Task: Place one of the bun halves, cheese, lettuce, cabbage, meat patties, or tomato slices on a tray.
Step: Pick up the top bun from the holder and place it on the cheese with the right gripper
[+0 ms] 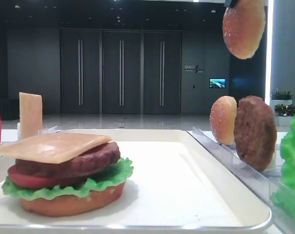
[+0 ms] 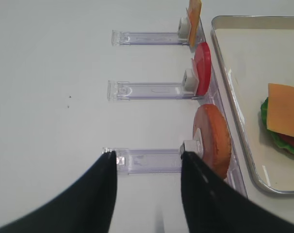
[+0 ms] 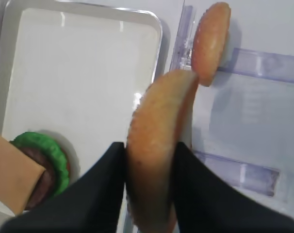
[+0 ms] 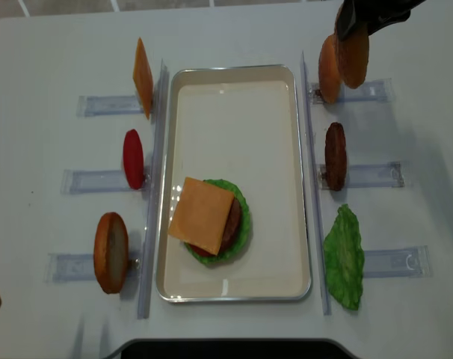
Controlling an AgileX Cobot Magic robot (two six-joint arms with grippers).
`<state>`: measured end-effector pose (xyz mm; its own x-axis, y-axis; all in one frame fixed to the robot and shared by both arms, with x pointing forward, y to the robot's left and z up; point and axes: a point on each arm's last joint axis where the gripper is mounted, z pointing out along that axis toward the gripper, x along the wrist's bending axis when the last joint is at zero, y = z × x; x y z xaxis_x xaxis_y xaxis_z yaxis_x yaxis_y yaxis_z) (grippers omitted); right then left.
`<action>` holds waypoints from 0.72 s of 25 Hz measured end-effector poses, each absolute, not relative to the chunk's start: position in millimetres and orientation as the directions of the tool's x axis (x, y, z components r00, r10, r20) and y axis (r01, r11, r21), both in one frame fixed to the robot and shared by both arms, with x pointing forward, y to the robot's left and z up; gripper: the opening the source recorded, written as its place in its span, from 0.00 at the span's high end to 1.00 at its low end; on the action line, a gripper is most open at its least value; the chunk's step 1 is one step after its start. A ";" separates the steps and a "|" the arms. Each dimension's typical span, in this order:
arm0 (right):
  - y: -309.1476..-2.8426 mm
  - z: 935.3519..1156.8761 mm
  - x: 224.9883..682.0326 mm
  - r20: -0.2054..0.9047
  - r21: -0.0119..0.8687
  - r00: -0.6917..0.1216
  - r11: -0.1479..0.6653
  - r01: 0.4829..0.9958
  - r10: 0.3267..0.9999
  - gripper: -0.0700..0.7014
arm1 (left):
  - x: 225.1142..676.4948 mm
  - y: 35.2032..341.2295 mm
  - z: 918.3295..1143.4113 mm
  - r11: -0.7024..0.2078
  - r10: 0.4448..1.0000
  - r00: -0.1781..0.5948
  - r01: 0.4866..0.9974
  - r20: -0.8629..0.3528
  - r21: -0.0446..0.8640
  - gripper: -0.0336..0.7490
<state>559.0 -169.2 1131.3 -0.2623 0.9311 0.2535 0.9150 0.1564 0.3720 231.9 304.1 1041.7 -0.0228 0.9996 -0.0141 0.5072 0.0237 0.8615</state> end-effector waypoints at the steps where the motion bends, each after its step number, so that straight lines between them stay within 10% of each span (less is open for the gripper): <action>1: -170.6 1136.8 554.9 0.259 0.382 -0.255 0.144 0.913 0.932 0.63 | 231.9 304.1 1041.7 0.024 1.000 -0.023 0.507 -0.014 0.862 0.53; 18: -166.4 1147.6 414.5 0.304 0.396 -0.280 0.147 0.907 0.911 0.63 | 231.9 304.1 1041.7 0.024 1.000 -0.023 0.507 -0.014 0.862 0.58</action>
<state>414.5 -166.4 1147.6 -0.2802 0.9107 0.3036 0.9065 0.1469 0.3958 231.9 304.1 1041.7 -0.0228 0.9996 -0.0141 0.5072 0.0237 0.8615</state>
